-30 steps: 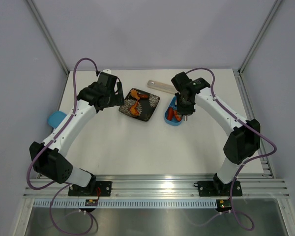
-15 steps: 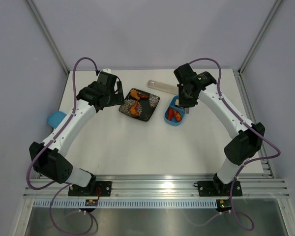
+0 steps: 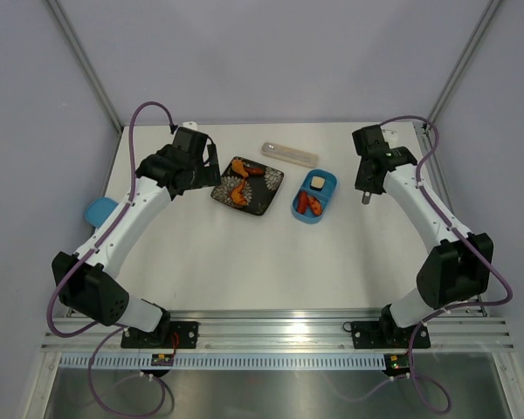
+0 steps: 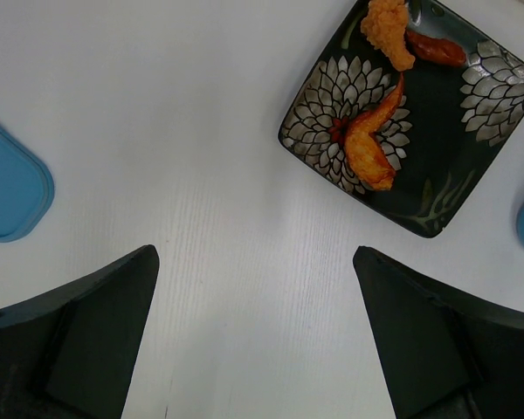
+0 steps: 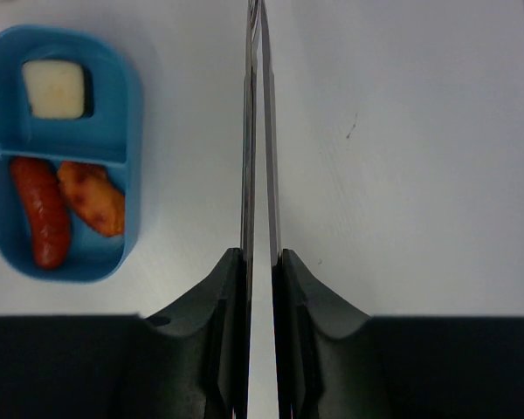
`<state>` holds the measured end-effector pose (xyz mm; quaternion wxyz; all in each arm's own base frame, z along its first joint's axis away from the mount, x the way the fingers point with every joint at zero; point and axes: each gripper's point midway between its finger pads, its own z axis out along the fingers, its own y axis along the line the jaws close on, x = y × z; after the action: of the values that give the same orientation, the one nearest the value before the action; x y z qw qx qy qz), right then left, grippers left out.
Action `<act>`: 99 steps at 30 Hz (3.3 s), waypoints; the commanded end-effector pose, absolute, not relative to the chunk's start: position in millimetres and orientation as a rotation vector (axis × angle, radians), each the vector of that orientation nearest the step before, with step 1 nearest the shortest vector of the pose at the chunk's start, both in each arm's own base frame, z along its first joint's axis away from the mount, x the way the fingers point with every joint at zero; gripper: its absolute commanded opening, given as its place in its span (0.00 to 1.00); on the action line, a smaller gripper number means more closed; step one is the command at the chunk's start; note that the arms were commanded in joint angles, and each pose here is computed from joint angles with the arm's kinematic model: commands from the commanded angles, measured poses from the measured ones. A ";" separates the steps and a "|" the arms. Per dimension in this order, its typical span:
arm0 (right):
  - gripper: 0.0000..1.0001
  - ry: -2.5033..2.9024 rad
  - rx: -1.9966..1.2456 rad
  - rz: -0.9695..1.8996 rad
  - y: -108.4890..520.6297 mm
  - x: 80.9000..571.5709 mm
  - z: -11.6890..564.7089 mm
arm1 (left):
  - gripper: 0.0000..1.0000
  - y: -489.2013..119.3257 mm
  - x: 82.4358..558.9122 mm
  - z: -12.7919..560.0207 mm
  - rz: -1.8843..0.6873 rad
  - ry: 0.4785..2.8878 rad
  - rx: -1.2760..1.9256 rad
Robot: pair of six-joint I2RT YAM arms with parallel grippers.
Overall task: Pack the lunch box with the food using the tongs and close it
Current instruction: Place the clamp at the center of the board, then move the box lid to the center of the board.
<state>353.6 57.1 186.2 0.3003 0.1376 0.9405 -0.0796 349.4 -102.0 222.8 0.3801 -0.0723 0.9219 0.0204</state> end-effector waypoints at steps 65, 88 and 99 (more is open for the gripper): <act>0.91 2.392 0.516 -0.018 29.0 396.8 182.0 | 0.55 129.9 379.9 40.8 0.585 2.587 -1.225; 0.91 2.405 0.549 0.007 35.1 409.4 174.2 | 0.00 104.6 392.3 19.2 0.324 2.656 -1.179; 0.91 2.399 0.558 0.010 35.6 413.3 170.6 | 0.00 11.4 363.8 27.9 0.158 2.827 -0.782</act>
<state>402.1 33.7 159.0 0.3132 0.2079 0.9266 -0.0066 370.9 46.3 22.4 0.0994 -0.3061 0.9414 0.1005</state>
